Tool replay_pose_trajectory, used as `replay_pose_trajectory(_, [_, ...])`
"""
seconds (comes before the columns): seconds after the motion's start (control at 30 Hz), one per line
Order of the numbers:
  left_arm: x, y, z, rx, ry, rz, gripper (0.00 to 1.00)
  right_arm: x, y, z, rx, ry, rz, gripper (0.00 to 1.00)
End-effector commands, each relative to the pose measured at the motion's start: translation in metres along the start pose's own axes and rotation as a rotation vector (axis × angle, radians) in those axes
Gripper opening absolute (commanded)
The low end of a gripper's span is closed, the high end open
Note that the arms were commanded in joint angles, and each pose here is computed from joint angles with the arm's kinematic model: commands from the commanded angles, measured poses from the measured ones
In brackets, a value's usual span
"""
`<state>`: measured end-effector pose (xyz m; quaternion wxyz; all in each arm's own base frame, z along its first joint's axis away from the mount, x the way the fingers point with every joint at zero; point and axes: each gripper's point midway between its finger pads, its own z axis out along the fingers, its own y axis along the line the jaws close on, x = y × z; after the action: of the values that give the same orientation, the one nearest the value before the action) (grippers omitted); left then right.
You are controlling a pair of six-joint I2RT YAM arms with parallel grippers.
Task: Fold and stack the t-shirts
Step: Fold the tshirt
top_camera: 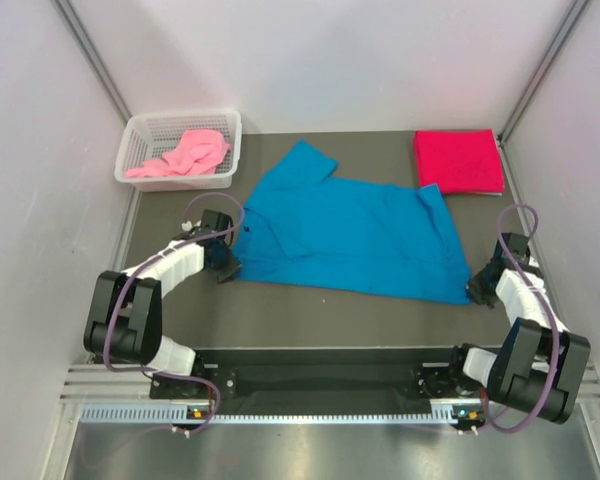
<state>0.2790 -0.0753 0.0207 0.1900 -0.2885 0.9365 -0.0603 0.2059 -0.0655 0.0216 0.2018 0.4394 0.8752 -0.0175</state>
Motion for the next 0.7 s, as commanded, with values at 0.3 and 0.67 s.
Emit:
replay_pose_trajectory(0.3, [-0.025, -0.004, -0.016, -0.018, -0.077, 0.018, 0.21, -0.010, 0.011, -0.021, -0.090, -0.050, 0.021, 0.00])
replay_pose_trajectory(0.67, [-0.047, -0.012, -0.074, 0.029, -0.183, 0.047, 0.29, -0.004, 0.010, -0.029, -0.078, -0.018, 0.033, 0.19])
